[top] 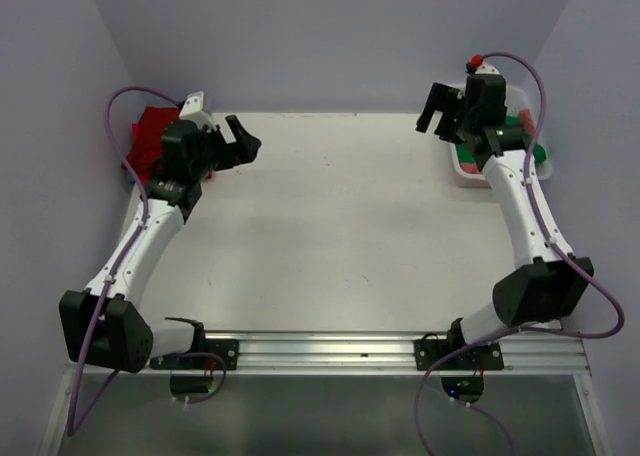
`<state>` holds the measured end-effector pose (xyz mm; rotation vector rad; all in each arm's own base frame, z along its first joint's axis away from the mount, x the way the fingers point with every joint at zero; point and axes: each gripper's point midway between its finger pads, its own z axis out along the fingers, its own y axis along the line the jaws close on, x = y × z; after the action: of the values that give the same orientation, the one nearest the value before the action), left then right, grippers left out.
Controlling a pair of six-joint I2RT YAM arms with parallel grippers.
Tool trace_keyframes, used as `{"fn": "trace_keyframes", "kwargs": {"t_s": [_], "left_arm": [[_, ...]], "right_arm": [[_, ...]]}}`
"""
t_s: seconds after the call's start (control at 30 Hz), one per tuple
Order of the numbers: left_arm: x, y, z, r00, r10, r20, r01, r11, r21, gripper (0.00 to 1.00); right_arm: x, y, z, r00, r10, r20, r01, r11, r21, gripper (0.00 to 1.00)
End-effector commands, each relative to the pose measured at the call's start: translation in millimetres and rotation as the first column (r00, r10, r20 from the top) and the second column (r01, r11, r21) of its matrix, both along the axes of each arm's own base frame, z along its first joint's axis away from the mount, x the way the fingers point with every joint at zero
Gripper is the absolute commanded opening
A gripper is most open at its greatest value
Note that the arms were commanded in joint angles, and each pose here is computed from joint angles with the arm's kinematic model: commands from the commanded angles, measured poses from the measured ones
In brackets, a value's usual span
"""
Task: Fold and stack the t-shirts
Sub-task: Grab crumpled tshirt from bin with the right arm
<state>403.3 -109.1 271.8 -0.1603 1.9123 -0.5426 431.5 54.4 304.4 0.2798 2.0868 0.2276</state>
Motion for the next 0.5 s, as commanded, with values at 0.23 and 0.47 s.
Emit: {"fn": "trace_keyframes", "kwargs": {"t_s": [0.23,0.47], "left_arm": [[-6,-2,1,1.000,-0.022,-0.018,0.022,1.000,-0.008,1.00],[-19,0,-11,0.998,-0.025,-0.053,0.026,1.000,0.008,1.00]], "right_arm": [[58,-105,-51,0.867,-0.467,-0.172,0.389,0.852,-0.352,0.99],[86,-162,-104,0.748,-0.611,-0.259,0.545,0.788,-0.286,0.99]]}}
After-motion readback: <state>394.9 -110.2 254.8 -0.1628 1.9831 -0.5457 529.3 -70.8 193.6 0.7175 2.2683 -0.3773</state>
